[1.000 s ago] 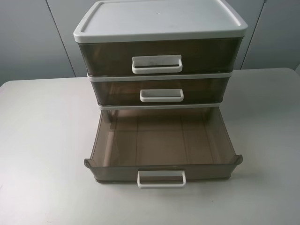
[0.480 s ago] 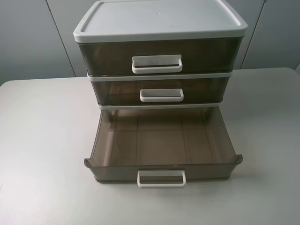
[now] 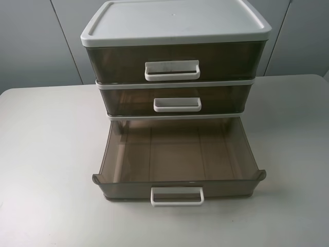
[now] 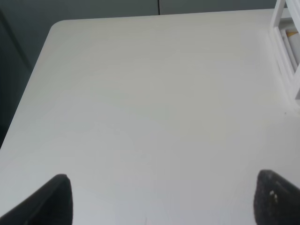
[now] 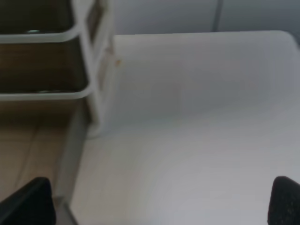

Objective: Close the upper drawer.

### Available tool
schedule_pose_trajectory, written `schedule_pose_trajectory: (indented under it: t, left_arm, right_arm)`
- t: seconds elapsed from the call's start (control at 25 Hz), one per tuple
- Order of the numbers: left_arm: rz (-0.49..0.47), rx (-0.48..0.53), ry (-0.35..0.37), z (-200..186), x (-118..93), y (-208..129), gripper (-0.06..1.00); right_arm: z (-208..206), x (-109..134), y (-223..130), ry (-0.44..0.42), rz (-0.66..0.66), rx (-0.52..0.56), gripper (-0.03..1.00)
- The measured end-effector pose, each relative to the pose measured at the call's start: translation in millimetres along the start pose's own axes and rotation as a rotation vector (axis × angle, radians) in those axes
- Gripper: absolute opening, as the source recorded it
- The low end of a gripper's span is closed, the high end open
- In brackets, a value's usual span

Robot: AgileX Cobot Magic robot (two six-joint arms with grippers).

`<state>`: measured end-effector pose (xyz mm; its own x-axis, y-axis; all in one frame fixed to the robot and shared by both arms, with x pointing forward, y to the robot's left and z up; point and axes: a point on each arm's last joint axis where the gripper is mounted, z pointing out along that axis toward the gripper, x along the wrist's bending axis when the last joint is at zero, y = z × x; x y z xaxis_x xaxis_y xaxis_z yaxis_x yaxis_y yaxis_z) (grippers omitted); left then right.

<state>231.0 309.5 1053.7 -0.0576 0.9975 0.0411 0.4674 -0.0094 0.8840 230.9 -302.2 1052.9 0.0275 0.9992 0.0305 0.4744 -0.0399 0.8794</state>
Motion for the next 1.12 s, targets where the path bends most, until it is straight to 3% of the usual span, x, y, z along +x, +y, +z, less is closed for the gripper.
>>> schedule_pose_trajectory:
  t: [1.12]
  left_arm:
    - [0.0, 0.0, 0.0, 0.0, 0.0, 0.0, 0.74]
  right_arm:
    - [0.0, -0.1, 0.2, 0.007, -0.004, -0.002, 0.69]
